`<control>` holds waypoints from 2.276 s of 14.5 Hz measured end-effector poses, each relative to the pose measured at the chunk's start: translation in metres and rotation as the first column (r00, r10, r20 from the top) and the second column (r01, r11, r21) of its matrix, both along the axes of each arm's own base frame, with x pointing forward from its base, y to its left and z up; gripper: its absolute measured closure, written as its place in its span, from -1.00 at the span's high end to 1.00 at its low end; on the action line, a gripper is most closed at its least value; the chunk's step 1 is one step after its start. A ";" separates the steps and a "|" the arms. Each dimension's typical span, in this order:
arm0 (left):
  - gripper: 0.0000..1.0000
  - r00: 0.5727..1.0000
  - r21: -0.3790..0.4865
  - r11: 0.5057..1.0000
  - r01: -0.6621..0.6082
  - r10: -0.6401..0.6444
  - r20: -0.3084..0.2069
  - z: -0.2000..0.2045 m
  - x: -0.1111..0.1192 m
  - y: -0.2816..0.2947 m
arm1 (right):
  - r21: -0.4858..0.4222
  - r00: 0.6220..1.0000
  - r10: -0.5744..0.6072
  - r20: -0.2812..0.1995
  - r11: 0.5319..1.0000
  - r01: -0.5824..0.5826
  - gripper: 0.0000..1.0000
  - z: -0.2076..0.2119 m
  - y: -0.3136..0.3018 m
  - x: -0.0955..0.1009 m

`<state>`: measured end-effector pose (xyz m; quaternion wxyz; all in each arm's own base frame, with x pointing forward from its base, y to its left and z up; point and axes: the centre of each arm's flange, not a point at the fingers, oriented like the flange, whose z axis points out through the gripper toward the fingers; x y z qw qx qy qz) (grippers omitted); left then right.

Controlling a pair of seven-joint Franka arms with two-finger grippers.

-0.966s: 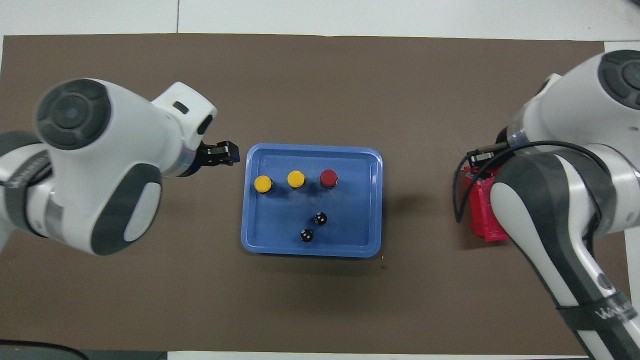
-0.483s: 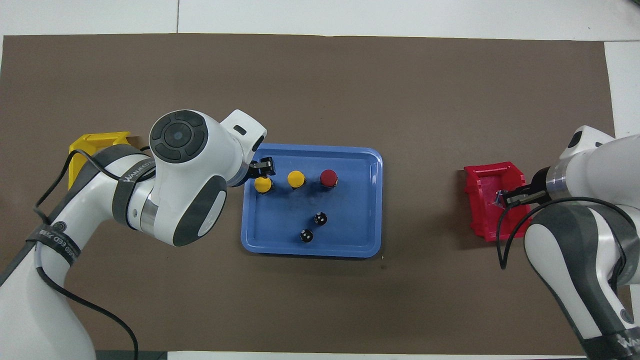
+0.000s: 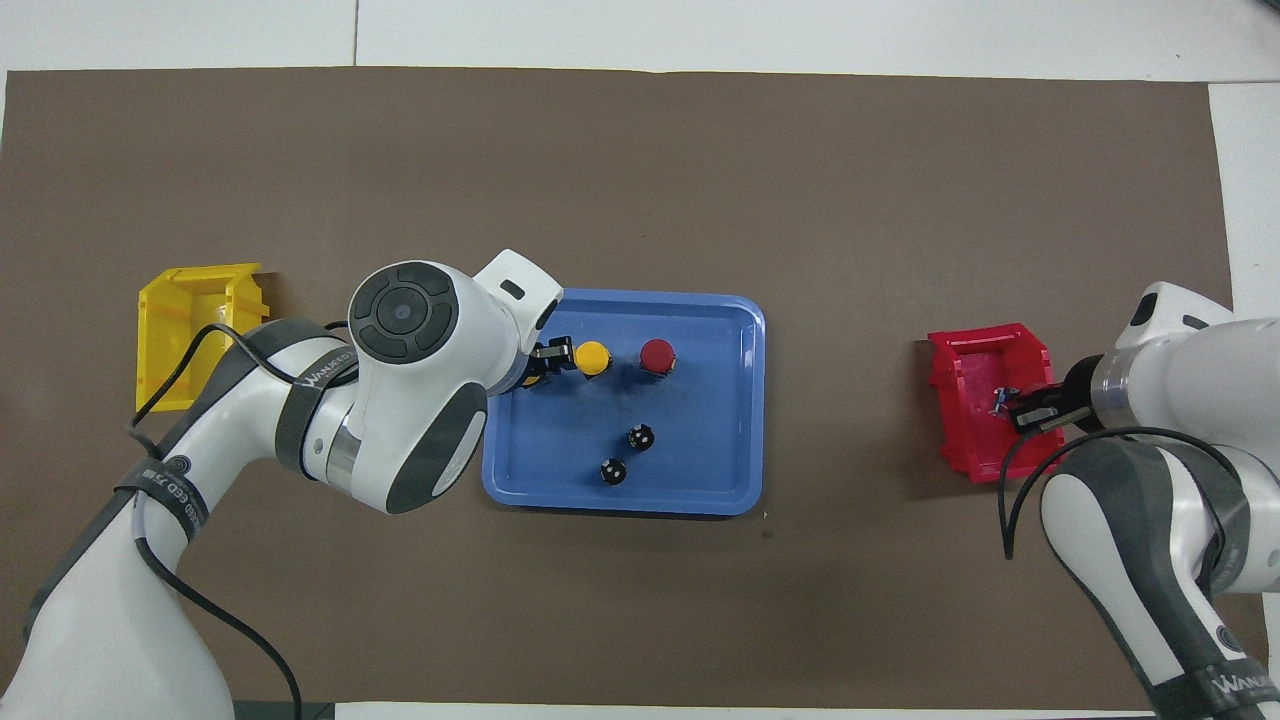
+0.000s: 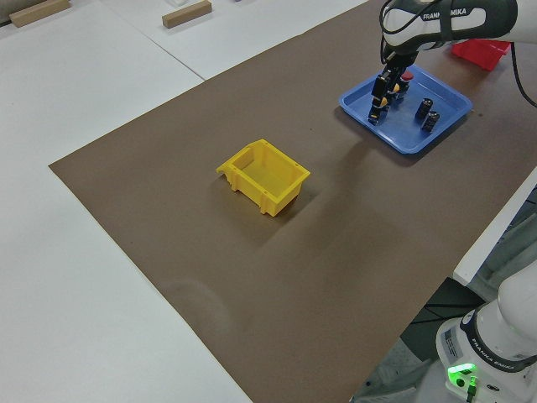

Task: Sort red and yellow buttons by color

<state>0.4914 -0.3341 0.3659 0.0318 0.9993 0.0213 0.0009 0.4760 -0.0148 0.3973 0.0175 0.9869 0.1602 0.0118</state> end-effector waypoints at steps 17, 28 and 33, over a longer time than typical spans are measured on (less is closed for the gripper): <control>-0.17 0.993 0.019 0.994 -0.108 0.109 -0.047 0.184 0.091 0.211 | 0.010 1.000 -0.003 -0.024 1.000 0.004 0.16 -0.054 0.000 -0.016; -0.17 1.000 0.058 0.998 0.025 -0.025 0.006 0.089 0.073 0.368 | 0.119 0.960 -0.276 0.044 0.956 0.269 0.25 0.109 0.279 0.089; -0.17 0.998 0.061 0.996 0.059 -0.060 0.014 0.049 0.065 0.363 | 0.105 0.953 -0.301 0.035 0.950 0.296 0.30 0.013 0.376 0.107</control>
